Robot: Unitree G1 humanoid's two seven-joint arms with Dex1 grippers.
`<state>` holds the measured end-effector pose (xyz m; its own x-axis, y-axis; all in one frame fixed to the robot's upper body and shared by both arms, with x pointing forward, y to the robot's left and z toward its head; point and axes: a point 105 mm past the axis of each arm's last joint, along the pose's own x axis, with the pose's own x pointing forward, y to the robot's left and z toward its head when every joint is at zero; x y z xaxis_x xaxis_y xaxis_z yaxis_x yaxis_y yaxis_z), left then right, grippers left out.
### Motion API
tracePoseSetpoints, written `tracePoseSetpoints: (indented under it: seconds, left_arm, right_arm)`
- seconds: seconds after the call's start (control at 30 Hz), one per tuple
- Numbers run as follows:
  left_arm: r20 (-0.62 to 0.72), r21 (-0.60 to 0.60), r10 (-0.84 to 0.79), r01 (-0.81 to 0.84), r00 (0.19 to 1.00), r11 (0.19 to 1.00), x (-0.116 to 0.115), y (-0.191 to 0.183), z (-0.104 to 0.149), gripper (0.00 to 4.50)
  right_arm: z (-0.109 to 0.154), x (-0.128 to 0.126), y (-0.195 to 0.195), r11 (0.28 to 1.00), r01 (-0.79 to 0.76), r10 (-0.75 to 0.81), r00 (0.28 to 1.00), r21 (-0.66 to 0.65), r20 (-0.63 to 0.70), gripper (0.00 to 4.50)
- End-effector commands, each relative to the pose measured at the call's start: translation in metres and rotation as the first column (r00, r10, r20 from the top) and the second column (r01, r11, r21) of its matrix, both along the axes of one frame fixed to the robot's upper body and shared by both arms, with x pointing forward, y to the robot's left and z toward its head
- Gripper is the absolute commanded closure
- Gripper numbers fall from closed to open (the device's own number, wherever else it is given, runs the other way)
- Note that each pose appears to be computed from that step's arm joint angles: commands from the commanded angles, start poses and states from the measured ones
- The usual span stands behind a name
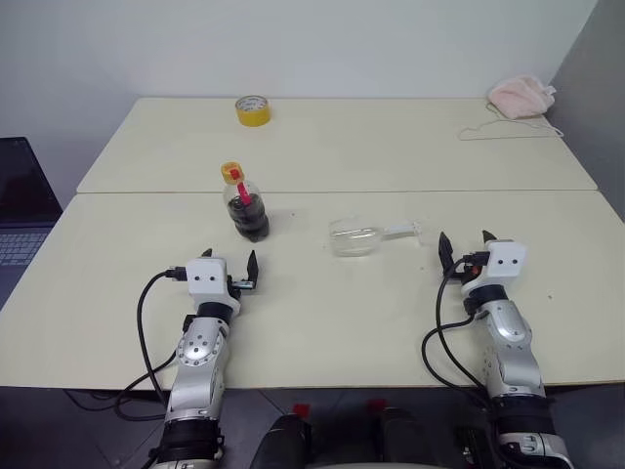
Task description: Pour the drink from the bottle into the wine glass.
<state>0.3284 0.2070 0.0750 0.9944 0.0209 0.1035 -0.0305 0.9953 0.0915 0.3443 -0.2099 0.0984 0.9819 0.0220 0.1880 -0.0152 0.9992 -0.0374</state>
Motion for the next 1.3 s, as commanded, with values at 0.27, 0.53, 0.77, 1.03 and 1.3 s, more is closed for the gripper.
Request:
tracePoseSetpoints:
  seconds: [0.27,0.53,0.77,1.03,1.3]
  left_arm:
    - [0.026,0.017,-0.013,0.013,1.000,1.000,-0.001,-0.001,0.008,0.04]
    - [0.042,0.032,-0.170,0.169,0.985,0.985,-0.008,-0.017,0.012,0.04]
    - [0.016,0.029,-0.197,0.197,0.980,0.980,-0.008,-0.019,0.009,0.04]
    - [0.019,0.028,-0.222,0.221,0.975,0.975,-0.011,-0.019,0.011,0.04]
    - [0.050,-0.018,-0.245,0.247,0.968,0.969,-0.012,-0.018,0.020,0.04]
  right_arm:
    - [0.012,0.000,0.000,1.000,-0.002,0.002,0.999,-0.002,0.045,0.00]
    - [0.011,-0.001,0.001,1.000,-0.010,0.010,0.999,-0.008,0.042,0.00]
    - [0.010,-0.002,0.002,1.000,-0.014,0.014,0.999,-0.013,0.041,0.00]
    - [0.011,-0.005,0.004,0.999,-0.029,0.030,0.999,-0.027,0.044,0.00]
    - [0.024,-0.019,0.026,0.978,-0.205,0.206,0.976,-0.030,0.063,0.00]
